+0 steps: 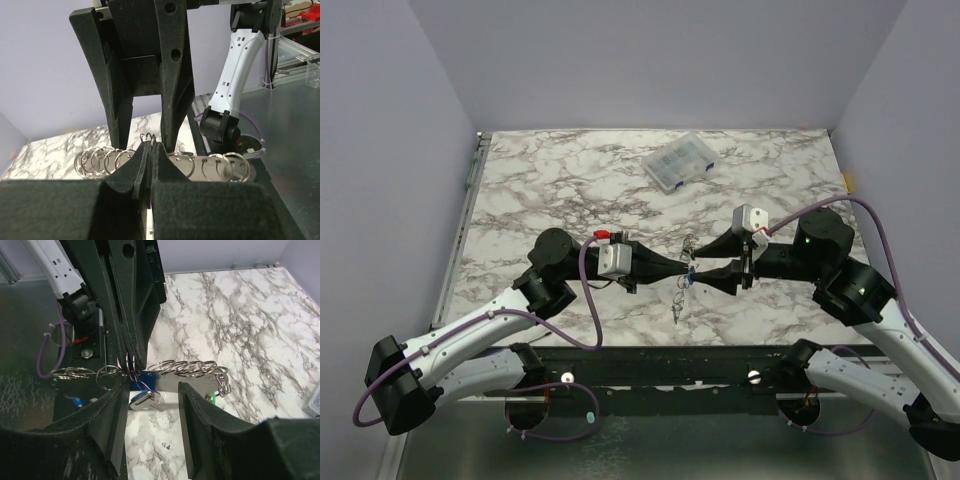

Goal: Put the keys on the keyring

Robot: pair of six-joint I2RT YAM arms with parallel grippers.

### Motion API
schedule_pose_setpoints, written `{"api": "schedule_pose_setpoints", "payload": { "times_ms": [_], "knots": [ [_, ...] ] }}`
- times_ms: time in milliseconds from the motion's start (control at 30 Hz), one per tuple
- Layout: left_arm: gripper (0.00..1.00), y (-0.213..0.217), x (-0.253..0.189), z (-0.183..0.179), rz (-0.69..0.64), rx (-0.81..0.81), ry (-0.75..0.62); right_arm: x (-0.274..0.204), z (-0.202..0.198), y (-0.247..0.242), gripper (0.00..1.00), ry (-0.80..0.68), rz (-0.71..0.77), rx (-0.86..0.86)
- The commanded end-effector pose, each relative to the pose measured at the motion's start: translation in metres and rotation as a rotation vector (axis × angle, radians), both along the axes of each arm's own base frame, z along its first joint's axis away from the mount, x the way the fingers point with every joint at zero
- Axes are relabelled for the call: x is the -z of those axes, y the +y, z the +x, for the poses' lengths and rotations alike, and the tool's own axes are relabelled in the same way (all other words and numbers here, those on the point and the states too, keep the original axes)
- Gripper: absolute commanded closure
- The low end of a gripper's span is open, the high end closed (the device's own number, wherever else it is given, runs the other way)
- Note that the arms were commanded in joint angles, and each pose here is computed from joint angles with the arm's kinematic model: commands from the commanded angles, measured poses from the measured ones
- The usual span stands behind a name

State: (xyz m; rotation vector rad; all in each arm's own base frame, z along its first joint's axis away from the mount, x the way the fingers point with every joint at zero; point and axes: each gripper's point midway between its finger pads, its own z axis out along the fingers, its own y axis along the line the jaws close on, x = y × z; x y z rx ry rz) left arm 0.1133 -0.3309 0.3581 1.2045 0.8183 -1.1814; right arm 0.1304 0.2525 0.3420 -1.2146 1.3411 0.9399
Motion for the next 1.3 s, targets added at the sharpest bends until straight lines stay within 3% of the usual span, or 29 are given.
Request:
{"api": "schedule_pose_setpoints", "payload": {
  "times_ms": [0,167,367,533,1000,1067,1167,1267],
  "knots": [
    [1.00,0.005,-0.012,-0.010,-0.044,0.036,-0.038,-0.012,-0.006,0.000,0.50,-0.054,-0.003,-0.042],
    [1.00,0.005,-0.012,-0.009,-0.046,0.029,-0.037,-0.011,-0.005,0.000,0.60,-0.058,-0.023,-0.050],
    [1.00,0.005,-0.012,-0.004,-0.052,0.010,-0.030,-0.007,-0.009,-0.002,0.89,-0.062,-0.026,-0.060],
    [1.00,0.006,-0.019,0.001,-0.084,-0.021,-0.019,-0.003,-0.008,-0.003,0.96,-0.060,-0.032,-0.051],
    [1.00,0.018,-0.052,0.019,-0.313,-0.121,0.093,-0.006,0.013,0.012,0.95,0.000,0.078,0.033],
    [1.00,0.018,-0.054,0.020,-0.323,-0.128,0.095,-0.009,0.015,0.013,0.89,0.008,0.100,0.042],
    [1.00,0.017,-0.050,0.021,-0.316,-0.125,0.095,-0.012,0.013,0.015,0.70,0.009,0.112,0.027],
    [1.00,0.016,-0.046,0.019,-0.304,-0.117,0.091,-0.016,0.010,0.012,0.65,-0.018,0.120,0.016]
  ]
}}
